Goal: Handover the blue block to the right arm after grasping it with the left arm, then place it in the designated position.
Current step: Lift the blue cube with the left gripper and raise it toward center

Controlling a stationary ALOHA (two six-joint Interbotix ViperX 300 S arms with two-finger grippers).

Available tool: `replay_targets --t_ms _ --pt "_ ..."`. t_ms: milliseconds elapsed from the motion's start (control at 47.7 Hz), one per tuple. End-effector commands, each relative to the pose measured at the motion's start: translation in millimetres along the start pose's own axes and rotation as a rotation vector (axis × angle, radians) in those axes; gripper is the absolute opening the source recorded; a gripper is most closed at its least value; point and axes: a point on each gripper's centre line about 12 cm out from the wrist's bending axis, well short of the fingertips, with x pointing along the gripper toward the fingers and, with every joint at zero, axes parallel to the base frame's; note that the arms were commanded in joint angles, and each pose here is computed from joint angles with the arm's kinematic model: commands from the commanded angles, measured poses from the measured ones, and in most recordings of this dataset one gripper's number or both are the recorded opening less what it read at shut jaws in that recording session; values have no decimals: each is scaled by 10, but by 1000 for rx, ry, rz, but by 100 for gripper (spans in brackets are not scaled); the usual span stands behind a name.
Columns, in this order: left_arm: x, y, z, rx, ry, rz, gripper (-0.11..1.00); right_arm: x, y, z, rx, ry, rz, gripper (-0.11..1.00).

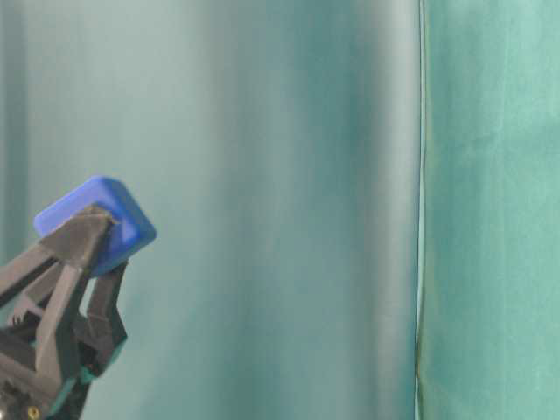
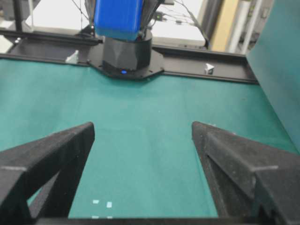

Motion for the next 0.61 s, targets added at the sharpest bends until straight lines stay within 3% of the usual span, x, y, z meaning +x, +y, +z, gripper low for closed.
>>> replay_targets --t_ms 0,335,587 --pt "-107 0 94 -2 -95 -5 46 27 -3 114 -3 -32 -2 94" --pt "-116 0 24 1 -216 -13 46 27 1 123 -3 -40 0 94" --pt "-115 0 18 0 -222 -13 46 27 -2 123 -3 -40 -1 94"
